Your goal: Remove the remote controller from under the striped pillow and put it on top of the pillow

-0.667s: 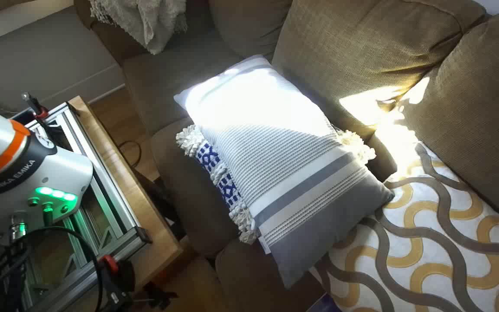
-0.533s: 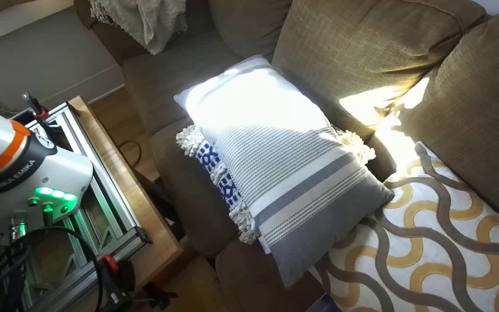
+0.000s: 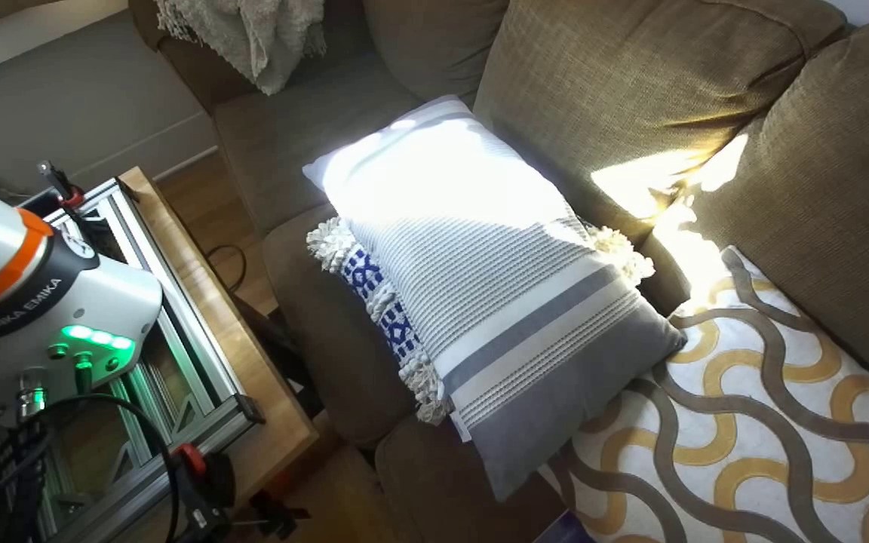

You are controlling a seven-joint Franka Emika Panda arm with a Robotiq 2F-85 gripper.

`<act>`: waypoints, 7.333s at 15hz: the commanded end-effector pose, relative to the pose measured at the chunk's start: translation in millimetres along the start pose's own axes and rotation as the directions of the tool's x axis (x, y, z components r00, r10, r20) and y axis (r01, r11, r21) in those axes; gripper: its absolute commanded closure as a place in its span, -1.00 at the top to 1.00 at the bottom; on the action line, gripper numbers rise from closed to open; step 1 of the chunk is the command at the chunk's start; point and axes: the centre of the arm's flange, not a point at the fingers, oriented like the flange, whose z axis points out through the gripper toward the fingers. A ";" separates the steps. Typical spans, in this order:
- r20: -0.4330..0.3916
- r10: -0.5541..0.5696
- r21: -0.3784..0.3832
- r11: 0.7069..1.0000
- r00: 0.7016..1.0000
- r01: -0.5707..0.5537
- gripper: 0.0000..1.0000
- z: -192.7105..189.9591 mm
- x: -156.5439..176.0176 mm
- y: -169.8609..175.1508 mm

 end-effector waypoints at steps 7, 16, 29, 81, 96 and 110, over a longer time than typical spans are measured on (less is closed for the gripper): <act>-0.173 0.140 0.040 0.990 0.975 -0.135 1.00 -59.5 70.5 81.7; -0.165 0.115 0.027 0.993 0.980 -0.112 1.00 -57.6 65.2 71.0; -0.227 0.246 0.056 0.969 0.942 -0.240 1.00 -84.5 83.7 131.9; 0.309 0.286 0.135 0.931 0.907 -0.340 1.00 -92.2 314.9 415.1; 0.431 0.262 -0.174 0.963 0.863 -0.205 1.00 77.6 384.2 412.3; 0.464 0.208 -0.196 0.972 0.861 -0.129 1.00 150.4 409.3 442.5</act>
